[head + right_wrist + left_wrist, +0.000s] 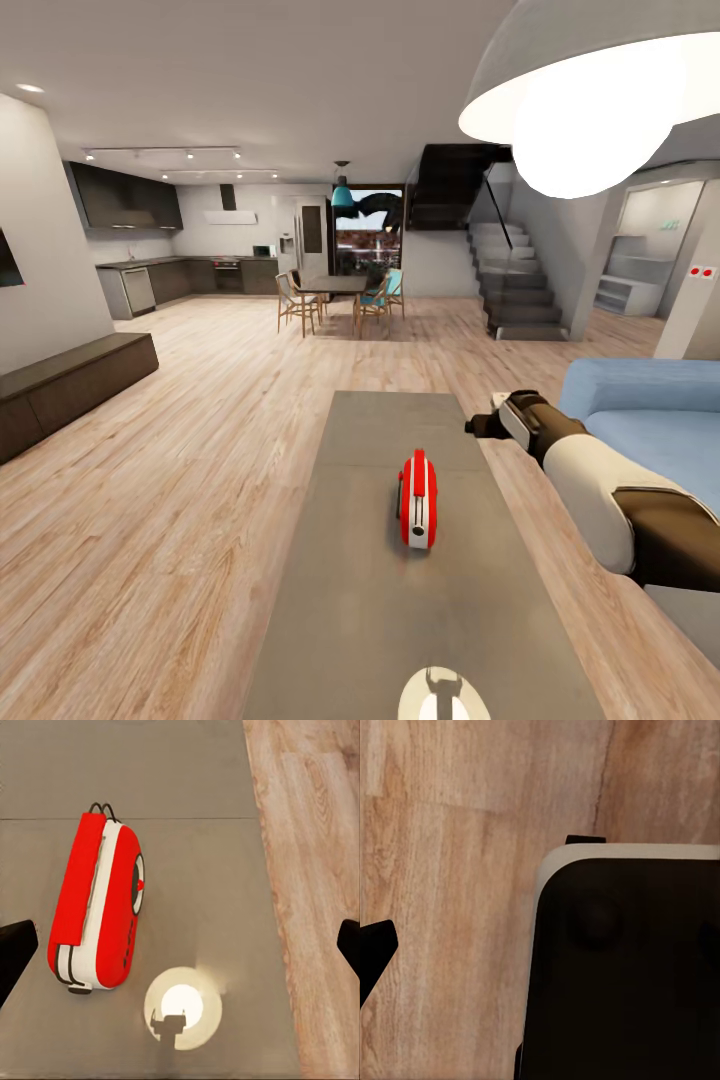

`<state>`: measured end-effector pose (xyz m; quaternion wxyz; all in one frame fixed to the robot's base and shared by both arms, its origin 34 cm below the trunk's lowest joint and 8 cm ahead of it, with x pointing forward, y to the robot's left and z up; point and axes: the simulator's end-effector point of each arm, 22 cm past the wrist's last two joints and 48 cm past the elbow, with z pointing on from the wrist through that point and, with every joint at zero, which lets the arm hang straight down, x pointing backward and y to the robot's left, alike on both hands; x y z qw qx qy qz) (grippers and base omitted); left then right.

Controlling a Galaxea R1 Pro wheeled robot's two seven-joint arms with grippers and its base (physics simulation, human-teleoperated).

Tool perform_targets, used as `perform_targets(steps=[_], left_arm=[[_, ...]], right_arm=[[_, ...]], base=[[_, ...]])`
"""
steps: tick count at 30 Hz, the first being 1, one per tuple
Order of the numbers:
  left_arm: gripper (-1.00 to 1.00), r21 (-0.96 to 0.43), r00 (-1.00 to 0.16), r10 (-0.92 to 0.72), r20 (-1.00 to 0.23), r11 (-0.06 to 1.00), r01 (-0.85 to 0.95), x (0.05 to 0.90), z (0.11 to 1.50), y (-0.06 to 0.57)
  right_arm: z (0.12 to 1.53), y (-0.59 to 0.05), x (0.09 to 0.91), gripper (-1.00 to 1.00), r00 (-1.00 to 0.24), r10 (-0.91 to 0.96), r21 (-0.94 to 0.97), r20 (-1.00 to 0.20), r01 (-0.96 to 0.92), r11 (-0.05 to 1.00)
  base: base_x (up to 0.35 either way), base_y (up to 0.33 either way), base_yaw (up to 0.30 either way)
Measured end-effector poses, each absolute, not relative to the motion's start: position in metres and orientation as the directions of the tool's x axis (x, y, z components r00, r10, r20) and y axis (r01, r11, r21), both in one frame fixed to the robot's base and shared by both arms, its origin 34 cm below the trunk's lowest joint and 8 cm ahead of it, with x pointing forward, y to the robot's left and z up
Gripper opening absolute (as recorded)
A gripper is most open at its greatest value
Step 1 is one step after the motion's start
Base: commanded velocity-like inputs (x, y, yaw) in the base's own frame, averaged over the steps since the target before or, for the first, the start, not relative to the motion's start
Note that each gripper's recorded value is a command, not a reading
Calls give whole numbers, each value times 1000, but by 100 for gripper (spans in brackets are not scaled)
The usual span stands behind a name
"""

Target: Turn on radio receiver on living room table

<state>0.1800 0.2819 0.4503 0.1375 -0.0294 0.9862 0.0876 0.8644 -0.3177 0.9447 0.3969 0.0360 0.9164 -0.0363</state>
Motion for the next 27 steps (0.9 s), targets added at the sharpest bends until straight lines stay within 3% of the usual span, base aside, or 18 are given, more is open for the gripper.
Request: perform_targets(steps=[27], left_arm=[[100,163,-960,-34,-279,983,-82,181,450,281]], right_arm=[[941,-290,856,100,-732,37,-11,-680,61,998]], base=[[0,0,0]])
